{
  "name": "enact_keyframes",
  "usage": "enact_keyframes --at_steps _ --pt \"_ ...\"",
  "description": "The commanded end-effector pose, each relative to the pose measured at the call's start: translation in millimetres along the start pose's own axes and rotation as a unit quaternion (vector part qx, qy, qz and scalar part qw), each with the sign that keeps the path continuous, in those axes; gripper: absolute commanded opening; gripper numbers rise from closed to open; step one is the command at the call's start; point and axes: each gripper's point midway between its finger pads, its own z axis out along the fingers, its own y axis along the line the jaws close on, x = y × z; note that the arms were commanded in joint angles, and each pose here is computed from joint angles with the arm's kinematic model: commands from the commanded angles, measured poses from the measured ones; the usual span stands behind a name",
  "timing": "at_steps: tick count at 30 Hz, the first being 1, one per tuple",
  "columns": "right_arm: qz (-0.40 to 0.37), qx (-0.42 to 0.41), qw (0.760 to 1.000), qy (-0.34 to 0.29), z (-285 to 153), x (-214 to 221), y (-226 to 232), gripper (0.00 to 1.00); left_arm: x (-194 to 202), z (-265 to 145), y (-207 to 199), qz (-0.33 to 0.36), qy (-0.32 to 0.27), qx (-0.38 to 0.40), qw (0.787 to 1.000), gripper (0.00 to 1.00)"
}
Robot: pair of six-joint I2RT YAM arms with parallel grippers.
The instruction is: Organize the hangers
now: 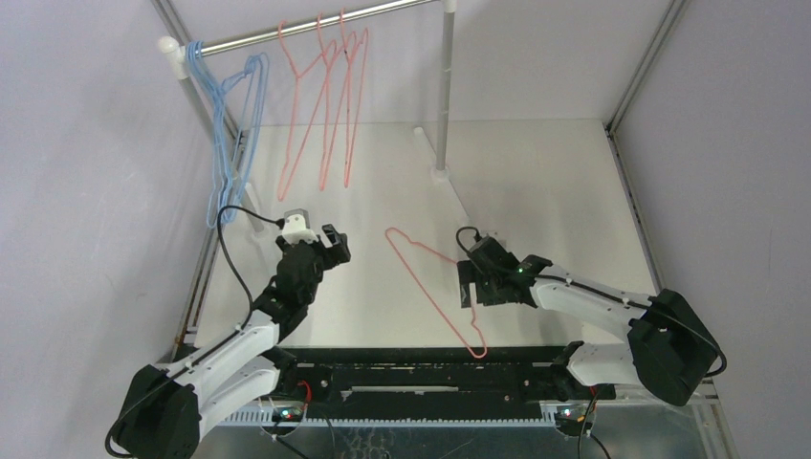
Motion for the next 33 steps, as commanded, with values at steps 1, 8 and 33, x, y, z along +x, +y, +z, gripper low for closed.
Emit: enact_keyframes --at_steps 1,8,33 --pt "0.004 -0.007 1.000 0.008 5.9 12.3 13.7 0.95 -1.9 -1.0 5.3 -0.012 -0.015 -0.012 1.000 0.87" --pt "-0.012 0.001 0.999 0.033 20.5 33.3 27.5 0.66 0.3 1.5 4.2 -0.010 -0.010 -0.011 1.000 0.87" --pt "-0.034 0.032 0.998 -0.043 25.4 19.2 36.2 0.00 10.1 -5.1 -12.2 -0.016 0.012 0.021 1.000 0.73"
